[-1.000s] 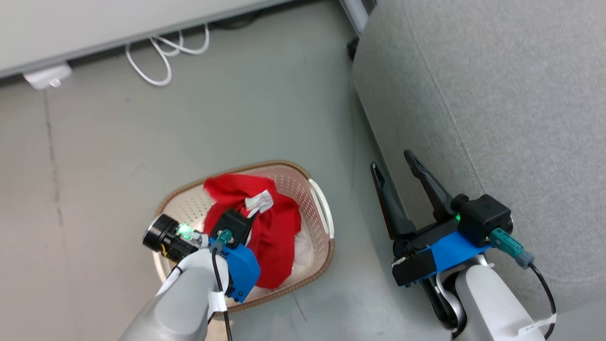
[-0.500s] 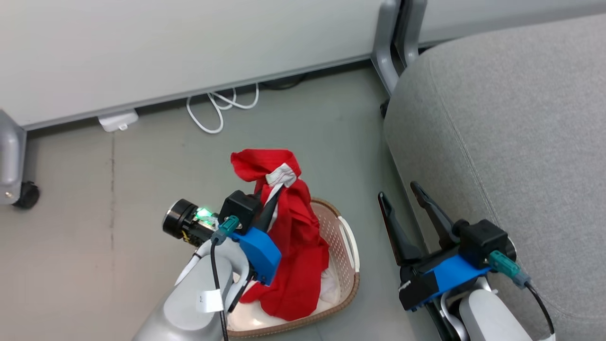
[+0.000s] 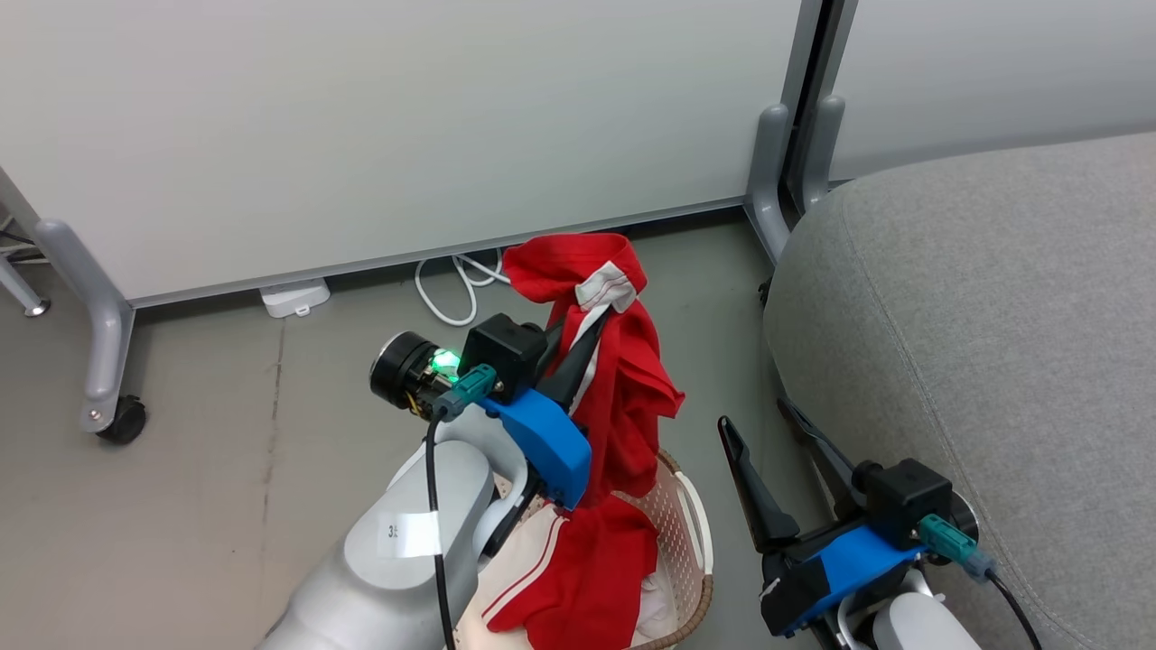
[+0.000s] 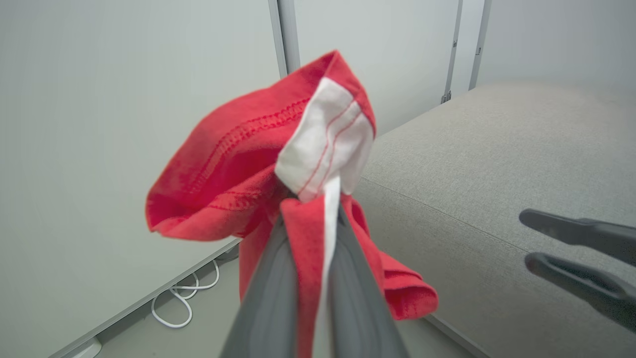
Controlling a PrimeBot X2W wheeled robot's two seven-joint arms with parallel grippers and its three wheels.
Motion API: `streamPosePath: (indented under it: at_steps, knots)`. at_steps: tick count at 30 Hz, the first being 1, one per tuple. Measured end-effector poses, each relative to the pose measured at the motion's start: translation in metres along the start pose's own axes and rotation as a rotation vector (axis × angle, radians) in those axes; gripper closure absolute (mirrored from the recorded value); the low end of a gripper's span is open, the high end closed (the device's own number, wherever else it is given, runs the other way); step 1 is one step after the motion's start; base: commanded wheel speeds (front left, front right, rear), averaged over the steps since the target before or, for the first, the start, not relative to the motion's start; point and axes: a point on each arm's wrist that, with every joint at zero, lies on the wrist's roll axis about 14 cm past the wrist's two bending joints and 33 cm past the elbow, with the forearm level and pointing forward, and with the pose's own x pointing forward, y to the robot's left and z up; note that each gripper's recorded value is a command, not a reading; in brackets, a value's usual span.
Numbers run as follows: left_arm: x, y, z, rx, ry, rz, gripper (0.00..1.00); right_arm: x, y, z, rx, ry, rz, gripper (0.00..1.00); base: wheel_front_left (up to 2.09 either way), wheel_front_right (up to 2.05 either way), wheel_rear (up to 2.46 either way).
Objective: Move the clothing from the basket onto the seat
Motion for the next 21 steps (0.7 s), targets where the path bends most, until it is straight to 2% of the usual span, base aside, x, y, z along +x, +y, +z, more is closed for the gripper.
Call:
streamPosePath:
  at_steps: [10,21]
  knots:
    - [0.002,-0.02,0.036,-0.011,-0.059,-0.037,1.0,-0.009,0.014,0.004,-0.006,0.002,0.031,0.0,0.0,0.0,0.0]
    - [0.005,-0.028,0.037,-0.015,-0.057,-0.041,1.0,-0.01,0.021,0.002,-0.008,0.02,0.051,0.0,0.0,0.0,0.0]
